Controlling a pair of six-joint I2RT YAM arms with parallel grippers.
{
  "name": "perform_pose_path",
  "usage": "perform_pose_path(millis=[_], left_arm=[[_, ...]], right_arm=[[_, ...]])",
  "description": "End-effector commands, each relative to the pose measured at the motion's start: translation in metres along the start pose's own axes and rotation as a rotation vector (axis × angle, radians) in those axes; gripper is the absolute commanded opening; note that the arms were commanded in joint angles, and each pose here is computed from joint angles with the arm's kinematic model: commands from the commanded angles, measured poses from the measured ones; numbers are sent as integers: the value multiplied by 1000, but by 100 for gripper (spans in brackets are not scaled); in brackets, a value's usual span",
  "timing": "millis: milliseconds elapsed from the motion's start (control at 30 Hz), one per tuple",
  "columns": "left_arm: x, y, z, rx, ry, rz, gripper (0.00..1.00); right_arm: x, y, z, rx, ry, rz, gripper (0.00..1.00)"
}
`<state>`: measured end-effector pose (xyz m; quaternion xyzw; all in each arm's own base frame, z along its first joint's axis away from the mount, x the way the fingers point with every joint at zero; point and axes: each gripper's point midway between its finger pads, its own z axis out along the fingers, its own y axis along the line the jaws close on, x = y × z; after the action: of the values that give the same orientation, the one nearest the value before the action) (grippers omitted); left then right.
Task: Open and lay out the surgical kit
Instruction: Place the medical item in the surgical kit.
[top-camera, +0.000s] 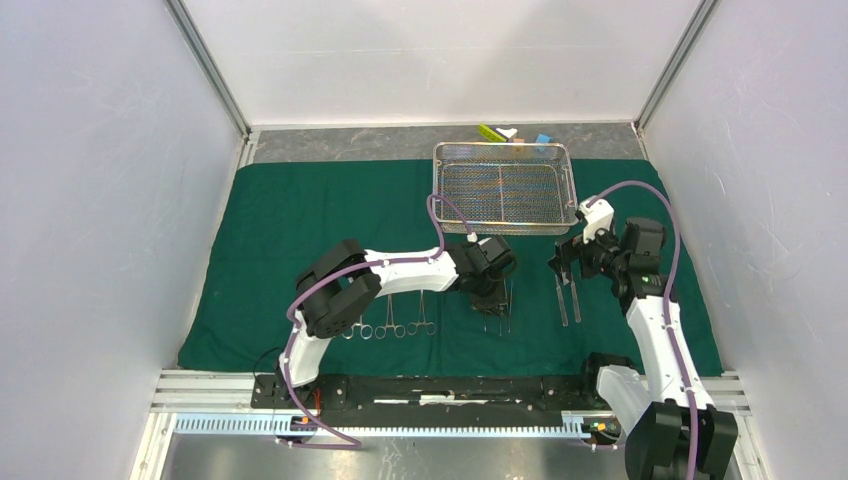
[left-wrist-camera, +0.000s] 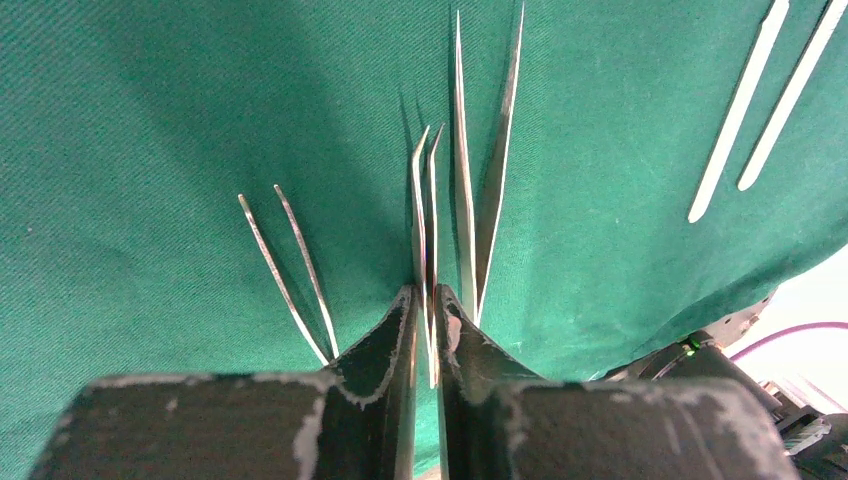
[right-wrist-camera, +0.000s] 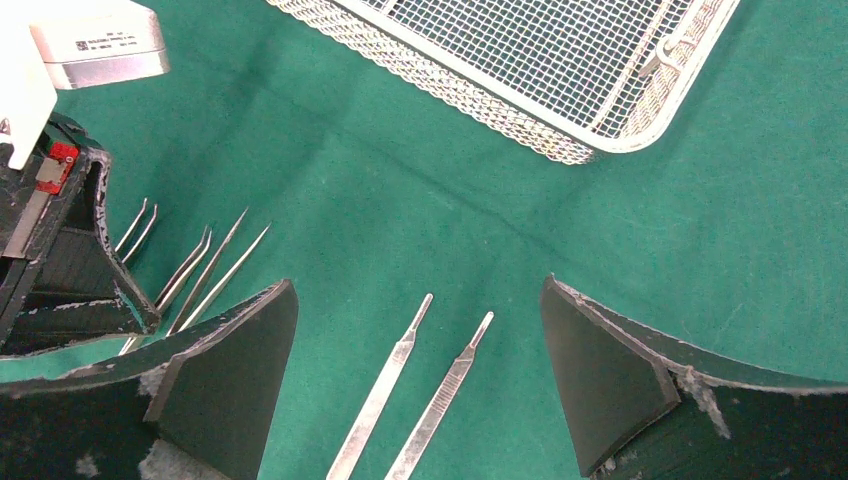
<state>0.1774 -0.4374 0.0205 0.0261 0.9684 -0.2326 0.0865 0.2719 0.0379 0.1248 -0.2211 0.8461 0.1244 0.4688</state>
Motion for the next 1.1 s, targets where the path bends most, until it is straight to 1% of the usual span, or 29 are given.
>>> perform_pose_path(millis=[0,367,633,867,1067], left_arm=[[-6,11,1,-63,-47,-27,15],[-15,14,-10,-89,-98,-24,16],[-16,13,-11,-84,-100,-24,17],[-13,16,-7,-87,-97,-24,21],[-13,13,-9,-69,-94,-22,26]], right_arm=[[-6,1,0,-4,-37,-11,98],[-5,2,1,-14,-33,-8,98],[-5,2,2,-16,-31,-7,98],[-4,2,2,-17,-30,-9,98],[-4,2,1,-17,-30,-11,98]])
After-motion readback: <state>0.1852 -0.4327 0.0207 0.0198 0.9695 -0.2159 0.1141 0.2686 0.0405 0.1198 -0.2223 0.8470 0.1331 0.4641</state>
